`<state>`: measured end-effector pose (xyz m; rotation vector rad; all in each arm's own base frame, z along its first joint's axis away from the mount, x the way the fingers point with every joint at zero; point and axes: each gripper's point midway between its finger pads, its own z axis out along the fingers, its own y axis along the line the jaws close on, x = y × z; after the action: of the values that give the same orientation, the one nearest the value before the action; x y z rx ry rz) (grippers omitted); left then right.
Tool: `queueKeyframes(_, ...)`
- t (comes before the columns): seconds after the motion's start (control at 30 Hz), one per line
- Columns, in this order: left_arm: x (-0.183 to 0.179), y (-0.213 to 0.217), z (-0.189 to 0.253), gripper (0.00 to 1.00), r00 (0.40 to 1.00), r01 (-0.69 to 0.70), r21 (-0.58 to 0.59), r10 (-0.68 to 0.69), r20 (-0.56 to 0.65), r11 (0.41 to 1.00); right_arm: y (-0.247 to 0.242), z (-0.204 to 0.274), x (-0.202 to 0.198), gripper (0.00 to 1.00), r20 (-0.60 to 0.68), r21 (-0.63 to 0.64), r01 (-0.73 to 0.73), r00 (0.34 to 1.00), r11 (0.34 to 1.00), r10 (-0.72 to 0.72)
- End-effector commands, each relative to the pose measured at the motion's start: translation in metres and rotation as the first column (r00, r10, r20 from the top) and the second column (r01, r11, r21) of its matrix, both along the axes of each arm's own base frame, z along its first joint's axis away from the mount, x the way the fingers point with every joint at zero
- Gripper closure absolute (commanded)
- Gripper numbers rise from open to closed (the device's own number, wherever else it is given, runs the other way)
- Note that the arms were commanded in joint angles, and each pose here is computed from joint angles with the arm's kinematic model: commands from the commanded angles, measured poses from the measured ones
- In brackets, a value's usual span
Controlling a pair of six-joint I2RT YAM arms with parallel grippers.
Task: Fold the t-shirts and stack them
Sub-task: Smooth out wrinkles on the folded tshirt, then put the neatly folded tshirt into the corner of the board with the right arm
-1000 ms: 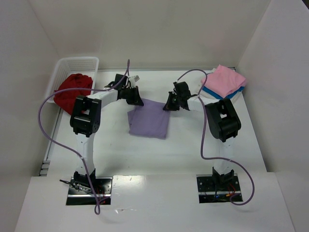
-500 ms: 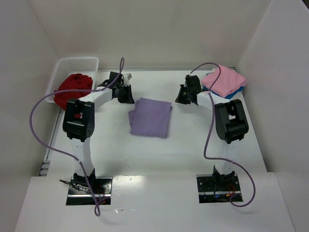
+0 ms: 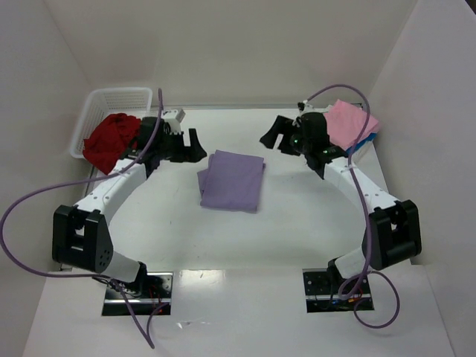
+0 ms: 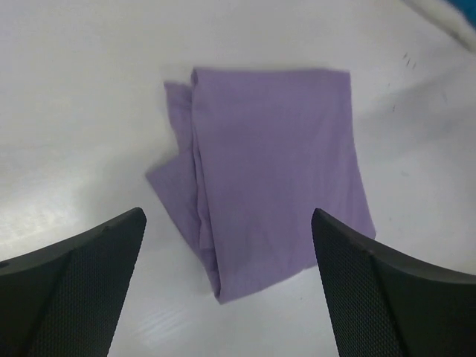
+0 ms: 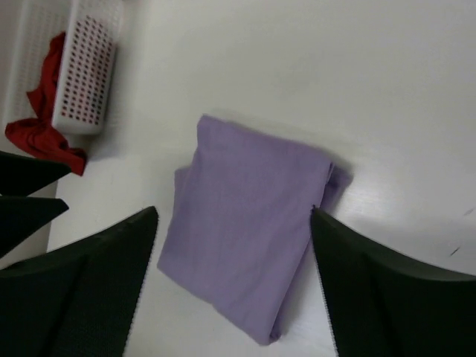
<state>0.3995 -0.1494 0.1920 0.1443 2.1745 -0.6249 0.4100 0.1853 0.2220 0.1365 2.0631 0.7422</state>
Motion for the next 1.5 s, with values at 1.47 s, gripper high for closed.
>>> queueKeyframes(1.47, -0.009, 0.032, 0.016, 0.00, 0.980, -0.188, 0.257, 0.165, 0.109, 0.948, -0.052, -0.101, -0.038, 0.00, -0.218, -0.046, 0.162, 0.961, 0.986, -0.169)
